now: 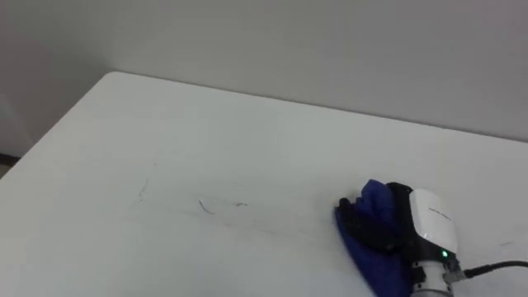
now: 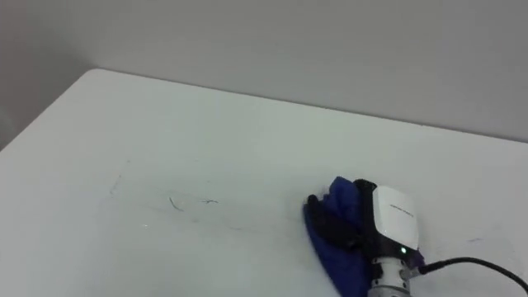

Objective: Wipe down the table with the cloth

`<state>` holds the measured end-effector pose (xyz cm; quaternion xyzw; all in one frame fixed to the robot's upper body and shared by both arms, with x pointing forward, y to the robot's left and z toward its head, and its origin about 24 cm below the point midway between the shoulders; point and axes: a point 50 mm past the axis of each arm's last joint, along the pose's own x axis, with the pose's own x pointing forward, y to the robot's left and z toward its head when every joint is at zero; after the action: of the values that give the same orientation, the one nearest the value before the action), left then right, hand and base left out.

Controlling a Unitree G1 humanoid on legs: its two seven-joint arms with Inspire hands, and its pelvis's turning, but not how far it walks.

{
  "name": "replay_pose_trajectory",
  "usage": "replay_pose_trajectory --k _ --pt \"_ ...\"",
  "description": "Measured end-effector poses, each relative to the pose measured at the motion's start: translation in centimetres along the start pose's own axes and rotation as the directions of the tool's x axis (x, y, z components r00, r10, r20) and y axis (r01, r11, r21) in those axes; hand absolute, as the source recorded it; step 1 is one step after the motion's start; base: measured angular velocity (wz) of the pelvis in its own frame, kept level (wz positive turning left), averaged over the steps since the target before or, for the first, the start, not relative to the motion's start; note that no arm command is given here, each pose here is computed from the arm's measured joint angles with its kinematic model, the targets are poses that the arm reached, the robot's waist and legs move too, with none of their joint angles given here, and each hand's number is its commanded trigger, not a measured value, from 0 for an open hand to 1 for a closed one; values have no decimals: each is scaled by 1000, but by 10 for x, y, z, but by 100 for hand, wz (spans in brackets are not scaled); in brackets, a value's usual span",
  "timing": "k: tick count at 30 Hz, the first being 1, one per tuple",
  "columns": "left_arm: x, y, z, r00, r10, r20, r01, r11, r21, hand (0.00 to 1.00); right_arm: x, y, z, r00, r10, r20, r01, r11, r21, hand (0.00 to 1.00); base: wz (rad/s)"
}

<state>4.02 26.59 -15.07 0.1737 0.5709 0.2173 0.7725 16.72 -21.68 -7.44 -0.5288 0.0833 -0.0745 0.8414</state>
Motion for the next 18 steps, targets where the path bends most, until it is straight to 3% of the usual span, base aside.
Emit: replay_pose_trajectory --k 9,14,18 --pt "-1 -3 7 999 -5 40 8 998 -67 0 1 0 4 1000 9 21 -9 1000 10 0 -1" --pt "-2 -5 9 998 -21 51 30 983 -180 0 3 -7 12 998 42 52 -46 997 65 0 -17" --pt "-2 -5 8 996 -45 77 59 980 -188 0 -2 -15 18 996 53 67 -61 990 124 0 -13"
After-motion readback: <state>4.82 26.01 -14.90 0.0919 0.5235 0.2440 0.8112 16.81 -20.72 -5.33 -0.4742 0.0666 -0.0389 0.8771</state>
